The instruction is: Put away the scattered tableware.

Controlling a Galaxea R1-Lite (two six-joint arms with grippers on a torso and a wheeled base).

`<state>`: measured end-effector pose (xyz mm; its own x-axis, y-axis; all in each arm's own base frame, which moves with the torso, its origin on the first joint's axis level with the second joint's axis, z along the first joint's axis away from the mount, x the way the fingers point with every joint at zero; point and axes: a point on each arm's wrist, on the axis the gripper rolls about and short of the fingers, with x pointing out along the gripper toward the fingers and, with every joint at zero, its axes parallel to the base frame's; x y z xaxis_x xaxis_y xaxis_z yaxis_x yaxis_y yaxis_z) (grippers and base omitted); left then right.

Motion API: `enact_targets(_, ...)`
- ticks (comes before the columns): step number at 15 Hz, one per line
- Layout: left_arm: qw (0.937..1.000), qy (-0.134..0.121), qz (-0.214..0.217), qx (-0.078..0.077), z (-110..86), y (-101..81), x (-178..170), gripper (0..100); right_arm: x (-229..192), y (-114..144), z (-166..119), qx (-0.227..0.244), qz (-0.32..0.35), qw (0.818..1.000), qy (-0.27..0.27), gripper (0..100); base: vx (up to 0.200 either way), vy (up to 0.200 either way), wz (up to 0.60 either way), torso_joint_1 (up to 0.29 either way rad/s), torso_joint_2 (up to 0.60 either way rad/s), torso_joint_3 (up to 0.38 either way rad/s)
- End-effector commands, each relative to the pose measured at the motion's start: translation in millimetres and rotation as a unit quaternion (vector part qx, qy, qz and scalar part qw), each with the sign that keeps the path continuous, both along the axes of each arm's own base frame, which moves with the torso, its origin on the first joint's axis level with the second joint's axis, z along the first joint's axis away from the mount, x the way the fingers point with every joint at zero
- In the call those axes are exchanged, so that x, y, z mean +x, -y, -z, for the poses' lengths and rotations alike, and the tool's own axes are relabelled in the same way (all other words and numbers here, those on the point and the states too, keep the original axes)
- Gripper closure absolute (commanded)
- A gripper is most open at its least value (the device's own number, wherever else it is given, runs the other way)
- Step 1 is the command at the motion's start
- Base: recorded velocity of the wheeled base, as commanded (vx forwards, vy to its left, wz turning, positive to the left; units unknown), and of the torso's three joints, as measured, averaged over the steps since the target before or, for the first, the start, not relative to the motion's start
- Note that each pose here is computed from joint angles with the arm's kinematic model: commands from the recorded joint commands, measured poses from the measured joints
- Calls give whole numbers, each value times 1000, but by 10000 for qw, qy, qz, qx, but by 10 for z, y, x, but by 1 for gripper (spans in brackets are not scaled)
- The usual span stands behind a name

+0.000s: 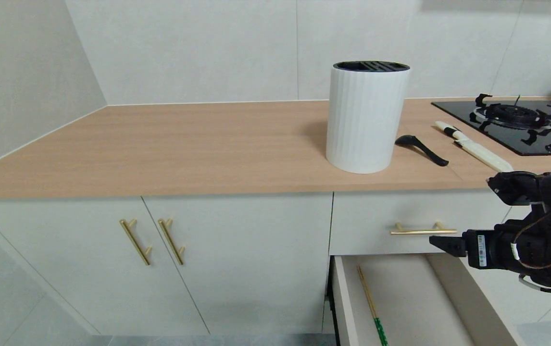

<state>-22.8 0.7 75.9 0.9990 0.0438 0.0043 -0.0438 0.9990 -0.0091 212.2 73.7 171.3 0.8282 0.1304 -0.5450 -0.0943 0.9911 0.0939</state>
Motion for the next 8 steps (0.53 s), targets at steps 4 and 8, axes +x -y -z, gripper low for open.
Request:
enact_targets(4,10000,2,-3,-1,0,0,0,0,10,-5,21,-13,-3,10000,-40,0,0,0,0,187,-476,-290)
enact_targets(8,10000,2,-3,-1,0,0,0,0,26,-15,45,-28,-17,10000,-92,0,0,0,0,205,-489,-285)
